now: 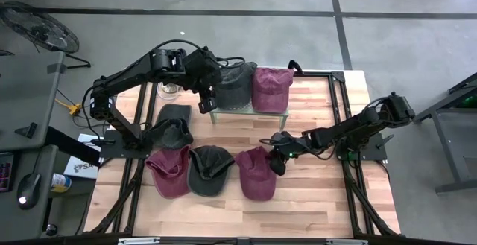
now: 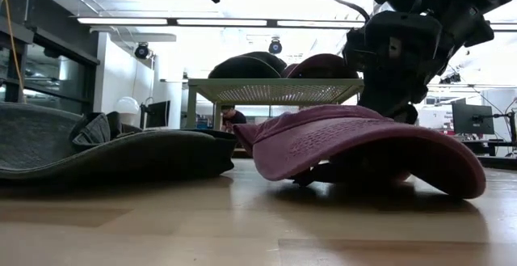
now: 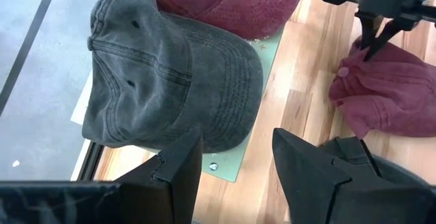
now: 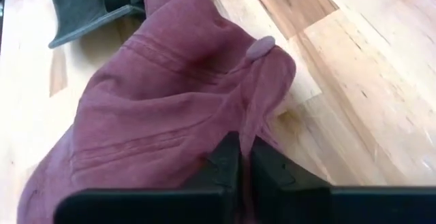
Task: Pick & Place hat
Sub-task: Stack the right dark red cap on the other dark red cap on the shelf
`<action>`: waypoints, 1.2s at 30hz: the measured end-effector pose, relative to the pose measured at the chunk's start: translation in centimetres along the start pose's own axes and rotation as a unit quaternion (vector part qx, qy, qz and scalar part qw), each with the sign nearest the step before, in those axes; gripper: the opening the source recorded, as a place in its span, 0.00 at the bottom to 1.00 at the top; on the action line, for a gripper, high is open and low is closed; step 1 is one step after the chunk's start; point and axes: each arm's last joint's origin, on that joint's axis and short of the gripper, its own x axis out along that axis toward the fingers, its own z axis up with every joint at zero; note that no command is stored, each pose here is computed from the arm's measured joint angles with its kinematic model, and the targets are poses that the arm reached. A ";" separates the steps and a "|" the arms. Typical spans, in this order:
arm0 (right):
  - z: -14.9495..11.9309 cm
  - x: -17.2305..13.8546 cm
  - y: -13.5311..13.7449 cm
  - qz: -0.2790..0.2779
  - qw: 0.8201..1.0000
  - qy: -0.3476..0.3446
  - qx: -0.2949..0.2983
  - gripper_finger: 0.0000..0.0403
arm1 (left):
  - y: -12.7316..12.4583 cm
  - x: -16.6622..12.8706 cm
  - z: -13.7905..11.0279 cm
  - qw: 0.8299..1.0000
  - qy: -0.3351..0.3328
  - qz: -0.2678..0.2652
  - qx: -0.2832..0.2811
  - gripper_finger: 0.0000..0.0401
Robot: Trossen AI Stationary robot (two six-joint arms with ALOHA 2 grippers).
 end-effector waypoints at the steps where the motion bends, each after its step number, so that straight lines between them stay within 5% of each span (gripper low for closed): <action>1: 0.0 0.0 0.0 0.001 1.000 0.000 0.005 0.02 | 0.0 0.0 0.0 1.000 0.000 0.000 0.000 0.44; 17: 3.2 -2.3 6.9 0.010 0.999 0.002 -0.038 0.00 | 0.0 0.0 0.0 1.000 0.000 -0.005 0.000 0.44; 26: 7.5 -7.6 11.4 -0.062 0.993 0.012 -0.096 0.00 | -0.1 0.0 0.0 1.000 0.001 -0.009 0.000 0.44; 36: 12.4 -13.9 13.8 -0.106 0.989 -0.044 -0.089 0.00 | -0.1 0.0 0.0 1.000 0.001 -0.010 0.002 0.44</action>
